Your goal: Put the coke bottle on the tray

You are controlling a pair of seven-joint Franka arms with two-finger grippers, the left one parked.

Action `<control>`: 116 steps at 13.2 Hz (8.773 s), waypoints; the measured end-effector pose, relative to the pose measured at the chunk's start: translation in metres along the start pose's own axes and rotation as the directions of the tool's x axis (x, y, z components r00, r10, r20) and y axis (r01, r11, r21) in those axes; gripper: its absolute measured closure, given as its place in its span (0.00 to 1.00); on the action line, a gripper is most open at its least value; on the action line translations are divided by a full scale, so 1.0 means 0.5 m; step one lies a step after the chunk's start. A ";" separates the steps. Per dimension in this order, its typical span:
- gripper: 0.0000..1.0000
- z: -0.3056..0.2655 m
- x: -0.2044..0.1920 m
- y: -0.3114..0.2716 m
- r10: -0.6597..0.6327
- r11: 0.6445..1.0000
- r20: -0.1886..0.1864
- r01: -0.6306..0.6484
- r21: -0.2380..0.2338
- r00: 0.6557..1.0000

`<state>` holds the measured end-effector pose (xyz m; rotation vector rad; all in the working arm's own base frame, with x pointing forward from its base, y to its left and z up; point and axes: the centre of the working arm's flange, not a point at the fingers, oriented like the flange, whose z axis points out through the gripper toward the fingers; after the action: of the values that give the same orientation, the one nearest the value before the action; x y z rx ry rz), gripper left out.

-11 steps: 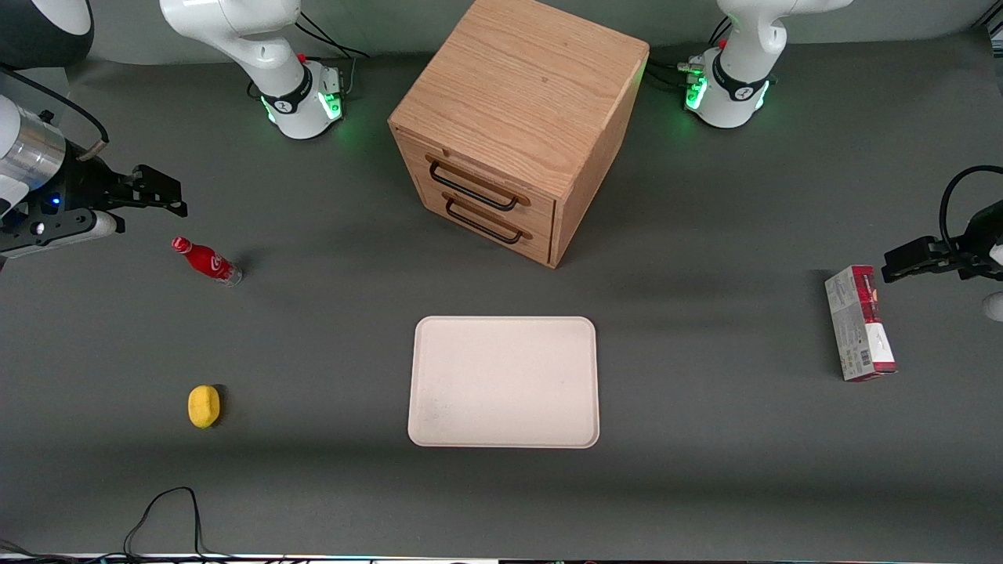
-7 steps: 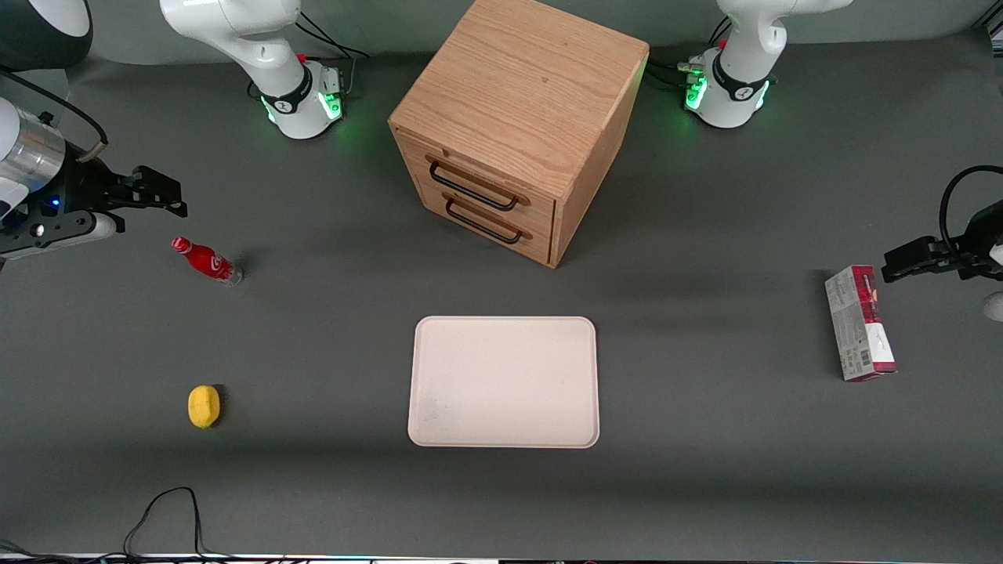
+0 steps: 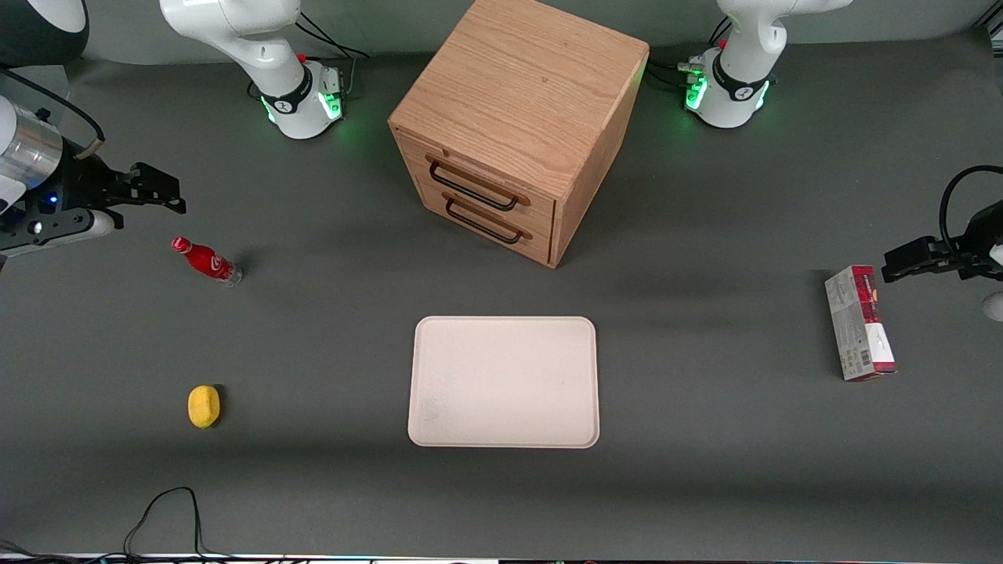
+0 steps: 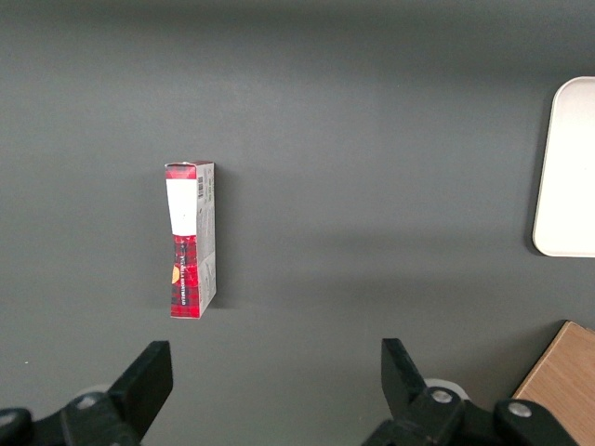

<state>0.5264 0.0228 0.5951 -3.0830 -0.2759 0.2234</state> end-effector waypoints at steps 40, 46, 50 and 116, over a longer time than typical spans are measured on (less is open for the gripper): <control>0.00 0.535 -0.172 0.278 -0.019 0.998 -0.118 0.011 -0.068 0.993; 0.06 0.538 -0.175 0.288 -0.013 0.998 -0.124 0.005 -0.068 0.992; 0.50 0.542 -0.174 0.289 -0.014 0.998 -0.120 0.005 -0.069 0.993; 0.00 0.270 0.404 -0.372 0.259 0.962 -0.075 -0.264 -0.069 0.963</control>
<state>0.6710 0.2456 0.4430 -3.1899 0.1305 0.1217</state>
